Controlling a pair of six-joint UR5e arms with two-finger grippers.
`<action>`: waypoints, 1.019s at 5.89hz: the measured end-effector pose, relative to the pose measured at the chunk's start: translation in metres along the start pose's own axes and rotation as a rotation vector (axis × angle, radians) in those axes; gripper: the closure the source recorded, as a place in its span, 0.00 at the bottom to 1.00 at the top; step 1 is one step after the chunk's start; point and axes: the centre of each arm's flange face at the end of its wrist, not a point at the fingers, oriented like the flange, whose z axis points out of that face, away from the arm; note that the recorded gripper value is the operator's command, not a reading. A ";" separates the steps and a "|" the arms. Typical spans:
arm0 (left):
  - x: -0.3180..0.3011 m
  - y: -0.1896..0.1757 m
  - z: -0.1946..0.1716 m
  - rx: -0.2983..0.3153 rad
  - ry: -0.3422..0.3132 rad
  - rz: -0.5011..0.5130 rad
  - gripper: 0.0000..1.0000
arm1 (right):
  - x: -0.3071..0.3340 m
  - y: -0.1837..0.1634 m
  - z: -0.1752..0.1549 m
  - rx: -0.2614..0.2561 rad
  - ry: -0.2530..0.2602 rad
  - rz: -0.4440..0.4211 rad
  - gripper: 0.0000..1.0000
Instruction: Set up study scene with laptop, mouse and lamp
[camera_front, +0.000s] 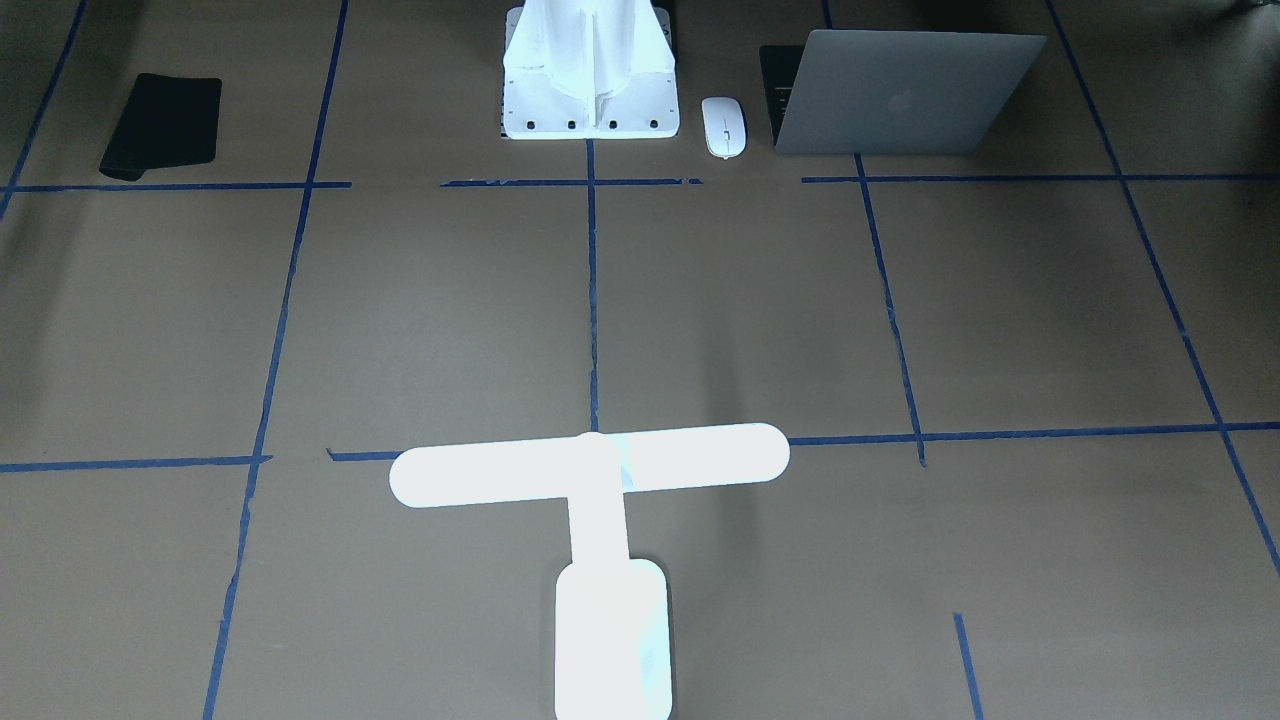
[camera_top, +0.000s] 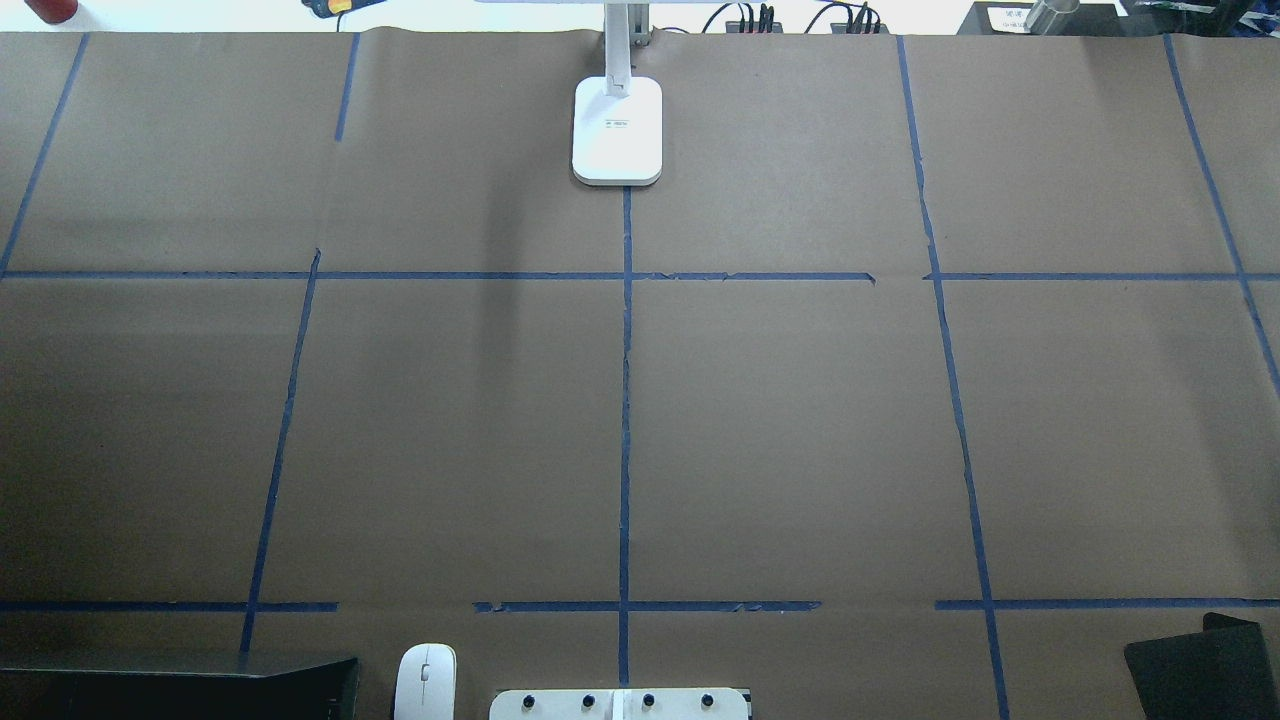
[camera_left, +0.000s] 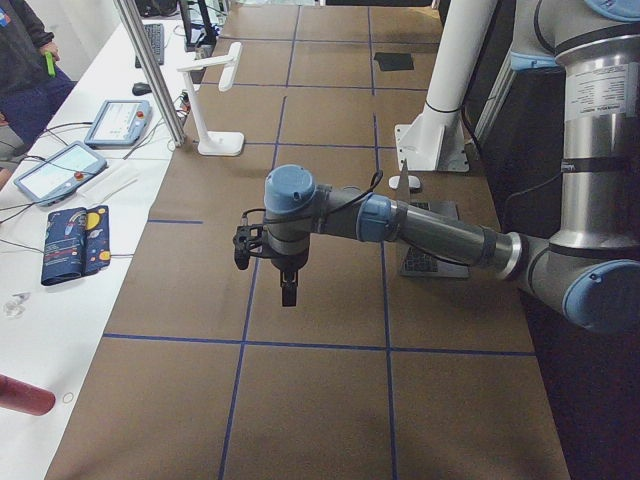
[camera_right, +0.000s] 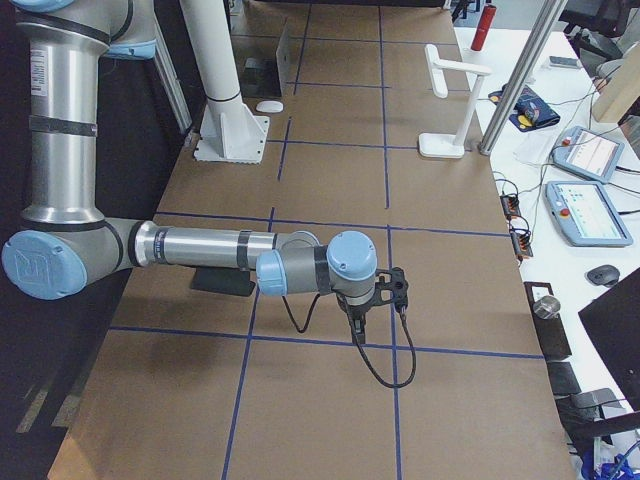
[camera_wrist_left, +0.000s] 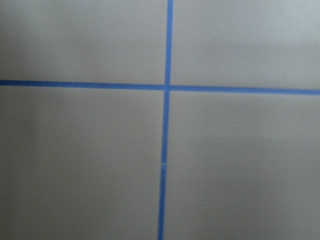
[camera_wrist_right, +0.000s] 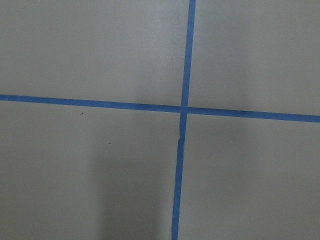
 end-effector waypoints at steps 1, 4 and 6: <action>0.032 0.026 -0.017 -0.014 0.005 -0.095 0.00 | 0.001 0.001 0.001 -0.004 -0.006 0.004 0.00; 0.150 0.114 -0.042 -0.087 0.028 -0.362 0.00 | 0.003 0.006 0.005 -0.010 -0.032 0.013 0.00; 0.209 0.151 -0.028 -0.090 -0.011 -0.528 0.00 | 0.008 0.011 0.011 -0.022 -0.046 0.024 0.00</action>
